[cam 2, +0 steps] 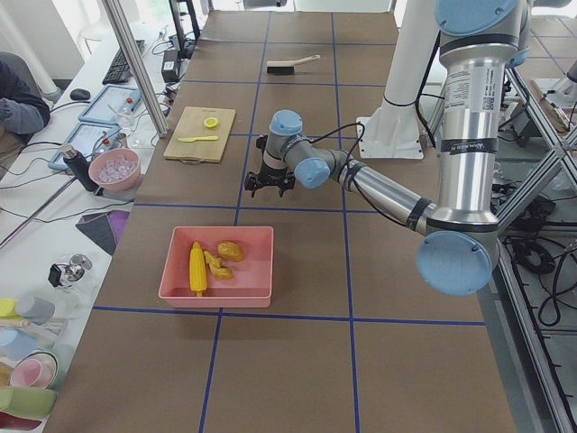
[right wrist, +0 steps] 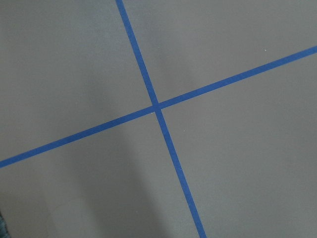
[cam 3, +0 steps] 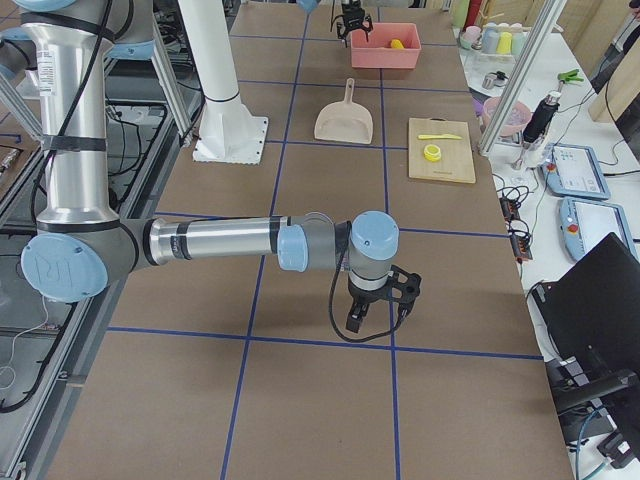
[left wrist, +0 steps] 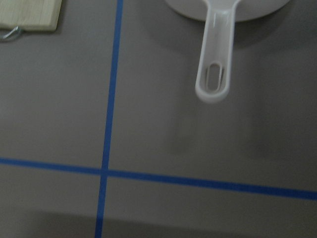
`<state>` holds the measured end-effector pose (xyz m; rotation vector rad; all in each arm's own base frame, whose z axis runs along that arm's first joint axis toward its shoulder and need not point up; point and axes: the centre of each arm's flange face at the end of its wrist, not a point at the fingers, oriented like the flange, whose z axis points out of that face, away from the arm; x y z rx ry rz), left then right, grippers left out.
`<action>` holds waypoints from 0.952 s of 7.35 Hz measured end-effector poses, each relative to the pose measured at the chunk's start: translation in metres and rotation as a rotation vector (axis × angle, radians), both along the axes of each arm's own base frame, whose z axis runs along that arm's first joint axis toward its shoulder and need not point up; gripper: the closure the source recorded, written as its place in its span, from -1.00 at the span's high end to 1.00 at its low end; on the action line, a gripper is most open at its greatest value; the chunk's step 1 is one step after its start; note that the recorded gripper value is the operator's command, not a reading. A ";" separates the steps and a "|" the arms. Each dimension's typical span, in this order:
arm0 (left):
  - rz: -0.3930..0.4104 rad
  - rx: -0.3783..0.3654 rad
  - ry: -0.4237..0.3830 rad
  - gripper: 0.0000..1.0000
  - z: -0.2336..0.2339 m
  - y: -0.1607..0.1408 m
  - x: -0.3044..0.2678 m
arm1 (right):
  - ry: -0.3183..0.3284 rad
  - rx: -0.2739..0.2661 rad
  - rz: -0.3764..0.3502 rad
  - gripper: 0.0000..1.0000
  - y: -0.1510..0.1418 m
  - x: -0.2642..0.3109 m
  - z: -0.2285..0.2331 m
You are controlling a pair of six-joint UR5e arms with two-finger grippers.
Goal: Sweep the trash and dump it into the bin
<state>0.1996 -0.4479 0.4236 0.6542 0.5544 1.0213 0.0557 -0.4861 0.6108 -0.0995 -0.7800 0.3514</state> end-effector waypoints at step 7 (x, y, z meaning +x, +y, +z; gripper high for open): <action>-0.489 -0.545 0.024 0.97 0.091 0.018 -0.132 | 0.001 0.000 0.000 1.00 0.000 0.000 0.000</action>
